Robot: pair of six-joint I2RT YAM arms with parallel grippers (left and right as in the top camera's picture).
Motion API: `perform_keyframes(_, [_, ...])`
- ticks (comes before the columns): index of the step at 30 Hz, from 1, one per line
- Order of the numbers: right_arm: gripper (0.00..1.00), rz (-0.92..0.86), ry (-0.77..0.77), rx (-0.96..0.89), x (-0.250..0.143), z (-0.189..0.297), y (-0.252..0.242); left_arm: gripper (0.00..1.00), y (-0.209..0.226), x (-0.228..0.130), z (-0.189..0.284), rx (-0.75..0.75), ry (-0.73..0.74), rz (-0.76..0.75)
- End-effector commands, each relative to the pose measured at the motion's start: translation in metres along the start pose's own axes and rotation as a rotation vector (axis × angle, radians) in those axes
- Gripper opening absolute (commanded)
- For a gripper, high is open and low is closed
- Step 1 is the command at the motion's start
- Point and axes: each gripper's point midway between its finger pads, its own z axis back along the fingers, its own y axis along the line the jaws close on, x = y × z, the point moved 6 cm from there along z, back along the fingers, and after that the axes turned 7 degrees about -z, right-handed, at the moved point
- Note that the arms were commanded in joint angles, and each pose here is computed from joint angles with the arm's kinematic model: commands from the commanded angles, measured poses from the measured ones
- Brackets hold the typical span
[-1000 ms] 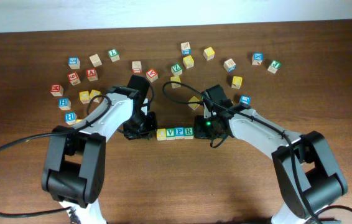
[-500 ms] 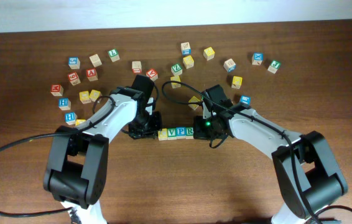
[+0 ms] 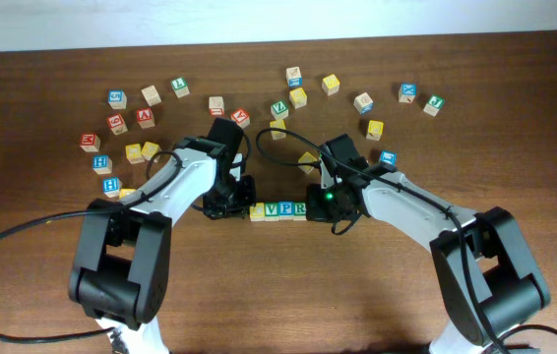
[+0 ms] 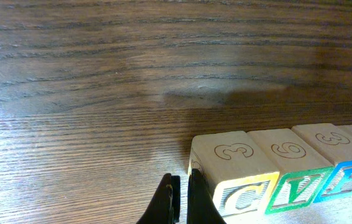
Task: Spell out CVPR
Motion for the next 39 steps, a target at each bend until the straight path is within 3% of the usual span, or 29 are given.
perform_keyframes(1, [0.04, 0.017, -0.009, -0.002, 0.003, -0.002, 0.003, 0.00, 0.001, -0.002, -0.005, -0.007, 0.016, 0.006])
perform_keyframes(5, [0.04, 0.021, -0.023, -0.003, 0.006, -0.002, 0.003, 0.00, 0.001, -0.003, -0.005, -0.007, 0.017, 0.005])
perform_keyframes(9, [0.05, 0.023, -0.041, -0.036, 0.007, -0.001, -0.001, 0.00, 0.018, -0.006, -0.003, 0.111, 0.025, 0.025])
perform_keyframes(19, [0.04, -0.023, -0.057, -0.090, 0.023, 0.017, -0.011, 0.00, 0.041, 0.007, 0.020, 0.134, -0.002, 0.100])
perform_keyframes(24, [0.04, -0.032, -0.122, -0.124, 0.036, 0.089, -0.009, 0.00, 0.055, 0.007, 0.079, 0.116, -0.084, 0.166])
perform_keyframes(28, [0.12, -0.017, -0.225, -0.136, -0.005, 0.175, -0.005, 0.00, 0.054, -0.021, 0.141, 0.088, -0.185, 0.154])
perform_keyframes(29, [0.19, -0.009, -0.253, -0.121, -0.025, 0.202, -0.006, 0.00, 0.051, -0.033, 0.155, 0.085, -0.203, 0.151])
perform_keyframes(30, [0.34, -0.003, -0.281, -0.104, -0.048, 0.226, -0.008, 0.19, 0.049, -0.041, 0.165, 0.081, -0.218, 0.148])
perform_keyframes(31, [0.53, -0.004, -0.302, -0.090, -0.068, 0.244, -0.012, 0.62, 0.048, -0.045, 0.170, 0.080, -0.231, 0.145])
perform_keyframes(32, [0.78, -0.011, -0.313, -0.084, -0.085, 0.256, -0.017, 0.71, 0.047, -0.048, 0.174, 0.078, -0.241, 0.143])
perform_keyframes(33, [0.99, -0.031, -0.333, -0.088, -0.102, 0.267, -0.024, 0.92, 0.047, -0.049, 0.175, 0.078, -0.241, 0.143])
perform_keyframes(34, [0.98, -0.040, -0.358, -0.083, -0.121, 0.278, -0.031, 0.99, 0.047, -0.049, 0.174, 0.078, -0.238, 0.144])
perform_keyframes(39, [0.98, -0.039, -0.491, -0.010, -0.176, 0.309, -0.051, 0.99, 0.047, -0.046, 0.175, 0.076, -0.254, 0.141])
